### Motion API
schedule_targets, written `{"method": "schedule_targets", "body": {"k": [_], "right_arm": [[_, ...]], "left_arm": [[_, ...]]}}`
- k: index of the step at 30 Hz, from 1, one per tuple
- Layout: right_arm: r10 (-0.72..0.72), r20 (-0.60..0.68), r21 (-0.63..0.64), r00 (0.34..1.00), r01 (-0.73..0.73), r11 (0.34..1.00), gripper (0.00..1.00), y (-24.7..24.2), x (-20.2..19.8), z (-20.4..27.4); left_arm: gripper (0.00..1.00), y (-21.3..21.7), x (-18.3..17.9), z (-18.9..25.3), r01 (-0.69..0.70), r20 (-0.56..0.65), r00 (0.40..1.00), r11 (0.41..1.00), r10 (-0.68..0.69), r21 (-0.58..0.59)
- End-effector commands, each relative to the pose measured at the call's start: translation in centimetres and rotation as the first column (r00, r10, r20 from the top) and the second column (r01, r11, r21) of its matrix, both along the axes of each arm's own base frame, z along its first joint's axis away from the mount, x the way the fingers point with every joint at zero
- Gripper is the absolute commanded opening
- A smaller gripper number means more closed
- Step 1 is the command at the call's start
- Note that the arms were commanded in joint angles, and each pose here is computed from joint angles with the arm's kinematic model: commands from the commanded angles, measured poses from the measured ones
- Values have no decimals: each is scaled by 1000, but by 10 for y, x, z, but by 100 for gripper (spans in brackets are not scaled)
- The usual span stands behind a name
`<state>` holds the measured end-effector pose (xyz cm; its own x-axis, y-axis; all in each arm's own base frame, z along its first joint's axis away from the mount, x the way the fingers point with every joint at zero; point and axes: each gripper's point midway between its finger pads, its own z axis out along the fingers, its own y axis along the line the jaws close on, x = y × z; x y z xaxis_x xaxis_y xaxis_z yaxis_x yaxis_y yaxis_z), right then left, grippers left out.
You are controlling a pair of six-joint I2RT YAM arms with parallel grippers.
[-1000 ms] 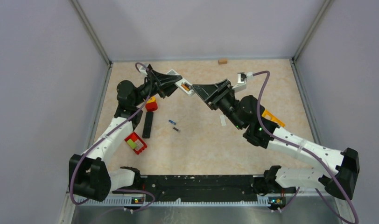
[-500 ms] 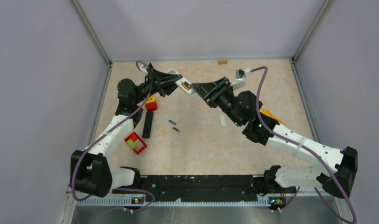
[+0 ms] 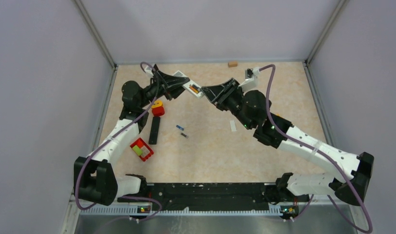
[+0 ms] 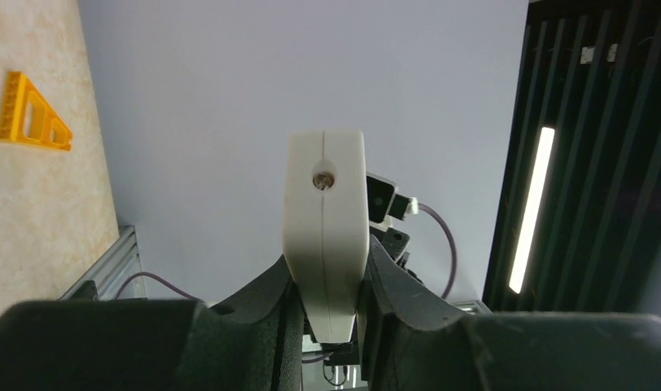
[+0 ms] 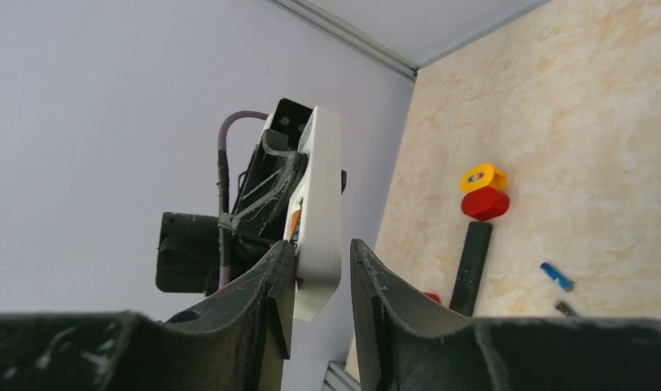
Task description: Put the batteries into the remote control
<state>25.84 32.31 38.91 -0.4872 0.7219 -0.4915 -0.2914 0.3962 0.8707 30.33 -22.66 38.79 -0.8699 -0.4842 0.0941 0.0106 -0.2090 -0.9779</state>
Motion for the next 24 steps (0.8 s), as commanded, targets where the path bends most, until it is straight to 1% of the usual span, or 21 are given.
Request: {"method": "schedule_targets", "body": {"k": [1,3,5,7,10,14,17,19,21,22,24], "right_arm": [[-97,13,-307,995,96,947,31,-11,26,-45],[-53,18,-395,998,56,917,31,-4,26,-56],[22,32,-453,999,-5,892,32,9,24,-62],[56,21,-510,998,-37,859,33,15,24,-71],[86,-2,-618,996,-69,783,35,19,28,-92],[148,-50,-706,988,-140,694,35,24,25,-121],[140,-91,-744,986,-161,648,35,19,24,-139],[132,-99,-743,986,-161,650,35,16,24,-141],[145,-91,-716,985,-166,678,35,18,22,-135],[154,-90,-700,984,-172,693,36,20,21,-130],[193,-81,-658,978,-198,727,44,25,15,-118]], "left_arm": [[0,-5,-46,43,111,236,965,993,-117,40],[0,-5,-46,40,103,243,963,993,-114,59],[0,-6,-45,37,95,254,961,992,-112,78],[0,-6,-43,34,83,266,958,991,-109,108],[0,-5,-38,25,56,262,960,988,-93,147],[0,0,-35,22,34,274,958,984,-82,176],[0,1,-37,22,37,288,953,980,-93,193],[0,2,-36,17,28,297,950,974,-96,224],[0,3,-35,6,15,297,950,962,-99,273],[0,4,-34,0,1,298,950,954,-95,300],[0,6,-32,-13,-23,306,948,936,-92,351]]}}
